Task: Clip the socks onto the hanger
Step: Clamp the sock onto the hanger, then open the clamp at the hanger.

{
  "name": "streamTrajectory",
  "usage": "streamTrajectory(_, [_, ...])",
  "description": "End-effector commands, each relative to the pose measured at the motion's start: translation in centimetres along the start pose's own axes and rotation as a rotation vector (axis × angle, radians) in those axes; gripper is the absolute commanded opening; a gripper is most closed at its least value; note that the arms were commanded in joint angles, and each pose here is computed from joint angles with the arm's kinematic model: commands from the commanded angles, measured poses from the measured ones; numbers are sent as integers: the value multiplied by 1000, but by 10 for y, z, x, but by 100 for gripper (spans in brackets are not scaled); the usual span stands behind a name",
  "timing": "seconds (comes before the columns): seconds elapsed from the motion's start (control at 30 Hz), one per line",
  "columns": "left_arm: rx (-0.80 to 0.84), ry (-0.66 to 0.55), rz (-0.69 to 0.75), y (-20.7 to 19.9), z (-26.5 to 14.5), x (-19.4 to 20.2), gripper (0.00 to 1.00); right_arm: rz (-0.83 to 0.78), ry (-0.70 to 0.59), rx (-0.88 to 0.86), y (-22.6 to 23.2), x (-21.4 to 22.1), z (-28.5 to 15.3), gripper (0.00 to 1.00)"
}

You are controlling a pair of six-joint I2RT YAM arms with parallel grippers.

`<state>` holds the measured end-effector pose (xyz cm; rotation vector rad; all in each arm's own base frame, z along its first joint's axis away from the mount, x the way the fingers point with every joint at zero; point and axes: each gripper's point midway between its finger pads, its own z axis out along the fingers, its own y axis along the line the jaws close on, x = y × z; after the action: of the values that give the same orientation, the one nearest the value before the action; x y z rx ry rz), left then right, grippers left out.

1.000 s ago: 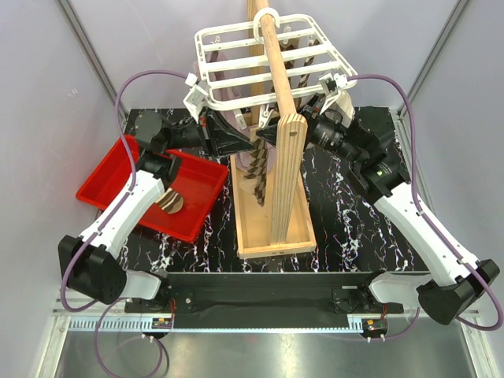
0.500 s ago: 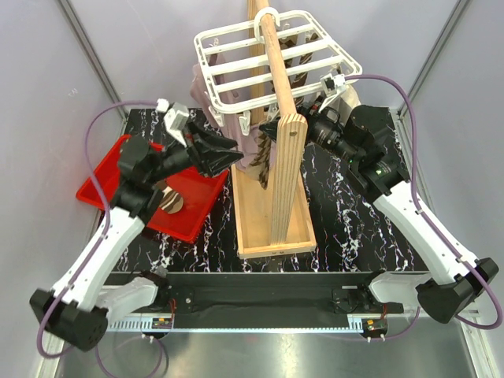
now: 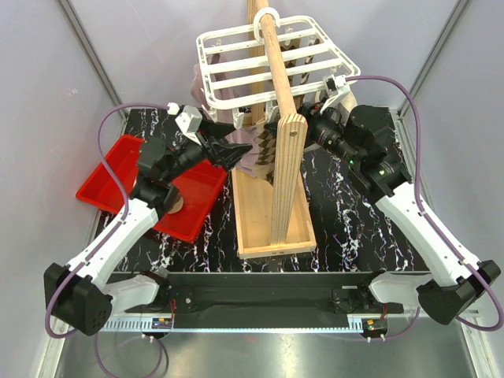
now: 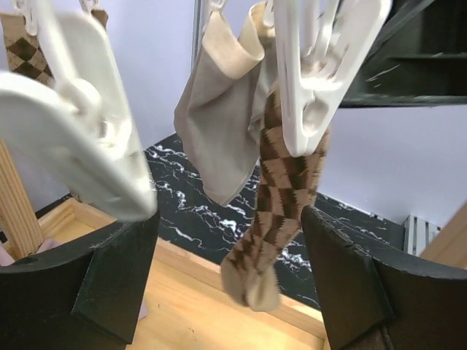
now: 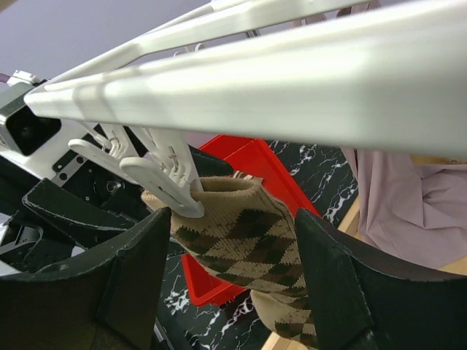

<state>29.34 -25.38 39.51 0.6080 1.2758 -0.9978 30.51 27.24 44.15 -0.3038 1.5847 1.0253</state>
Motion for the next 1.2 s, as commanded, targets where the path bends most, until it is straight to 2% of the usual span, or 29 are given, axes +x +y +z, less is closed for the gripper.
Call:
streamTrajectory(0.0, [56,-189,171,-16,8,-62,80,-54,-83,-2,14,-33,-14,74])
streamTrajectory(0.1, [146,-197,201,-29,10,-64,70,-66,-85,13,12,-34,-17,74])
streamTrajectory(0.3, [187,-213,206,-37,12,-72,67,-81,-90,31,9,-36,-20,74])
streamTrajectory(0.37, [197,-213,209,-38,13,-75,63,-84,-90,32,10,-36,-22,74])
streamTrajectory(0.4, [202,-192,199,-36,16,-71,51,-84,-91,33,10,-36,-22,74])
streamTrajectory(0.47, [207,-189,203,-37,19,-76,41,-89,-96,31,11,-38,-24,74])
streamTrajectory(0.5, [210,-189,201,-37,20,-76,31,-89,-95,29,12,-38,-26,74])
streamTrajectory(0.6, [210,-187,193,-37,21,-79,13,-97,-89,29,13,-37,-29,74])
streamTrajectory(0.63, [211,-181,183,-36,22,-77,0,-102,-85,19,15,-38,-31,74])
streamTrajectory(0.8, [225,-144,140,-40,29,-74,0,-117,-4,-73,32,-24,-36,71])
streamTrajectory(0.93, [281,-98,103,-54,36,-65,0,-120,71,-247,64,-17,-44,71])
streamTrajectory(1.17, [380,-20,-90,-79,48,-49,0,-96,70,-297,72,-17,-39,71])
